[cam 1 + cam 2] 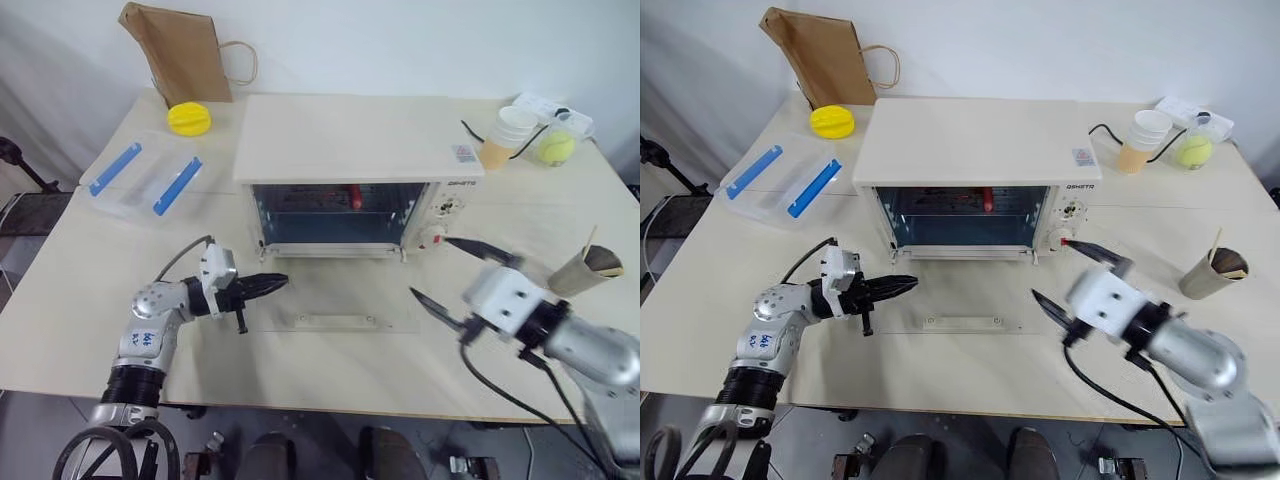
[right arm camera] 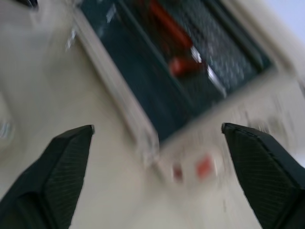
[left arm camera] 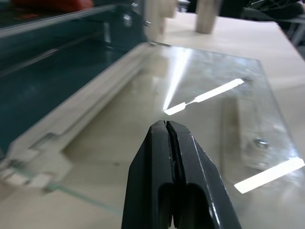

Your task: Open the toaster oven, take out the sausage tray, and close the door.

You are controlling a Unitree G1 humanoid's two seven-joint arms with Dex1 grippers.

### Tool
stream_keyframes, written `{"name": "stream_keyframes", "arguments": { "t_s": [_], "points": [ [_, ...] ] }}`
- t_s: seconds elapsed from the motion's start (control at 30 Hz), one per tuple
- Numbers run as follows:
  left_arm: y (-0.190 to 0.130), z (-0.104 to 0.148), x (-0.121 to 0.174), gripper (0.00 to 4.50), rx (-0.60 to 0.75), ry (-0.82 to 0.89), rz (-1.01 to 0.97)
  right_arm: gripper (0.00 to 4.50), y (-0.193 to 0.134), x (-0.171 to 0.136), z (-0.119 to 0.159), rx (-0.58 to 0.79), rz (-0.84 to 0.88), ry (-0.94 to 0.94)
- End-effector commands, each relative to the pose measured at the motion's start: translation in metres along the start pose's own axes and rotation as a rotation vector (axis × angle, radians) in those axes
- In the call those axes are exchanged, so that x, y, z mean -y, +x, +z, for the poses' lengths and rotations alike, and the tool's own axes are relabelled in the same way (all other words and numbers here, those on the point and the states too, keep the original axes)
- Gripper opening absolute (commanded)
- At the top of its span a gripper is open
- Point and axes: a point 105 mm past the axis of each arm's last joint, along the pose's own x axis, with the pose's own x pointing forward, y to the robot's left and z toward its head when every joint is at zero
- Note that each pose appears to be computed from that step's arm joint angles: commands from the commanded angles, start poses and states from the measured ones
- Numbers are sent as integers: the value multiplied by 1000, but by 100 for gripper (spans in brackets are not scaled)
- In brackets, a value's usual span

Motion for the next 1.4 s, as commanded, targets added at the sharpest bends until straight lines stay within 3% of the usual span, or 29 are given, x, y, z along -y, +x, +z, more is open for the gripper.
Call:
{"name": "stream_keyframes", "arguments": {
  "t_s": [0.03,0.37,0.63,0.73,1.13,1.4],
  "points": [
    [-13,13,-5,81,67,29,53,450,29,3,0,-9,-46,-98],
    [-44,29,-7,367,131,21,178,450,110,-8,14,62,-74,-380],
    [-53,40,-1,367,147,-12,202,450,155,-21,20,68,-58,-484],
    [-53,42,0,374,145,-8,203,390,166,-19,17,41,-72,-508],
    [-48,48,1,374,156,-15,169,3,178,-17,27,64,-87,-524],
    [-34,70,-6,374,220,-13,103,3,175,-9,45,123,-104,-563]
  ]
}}
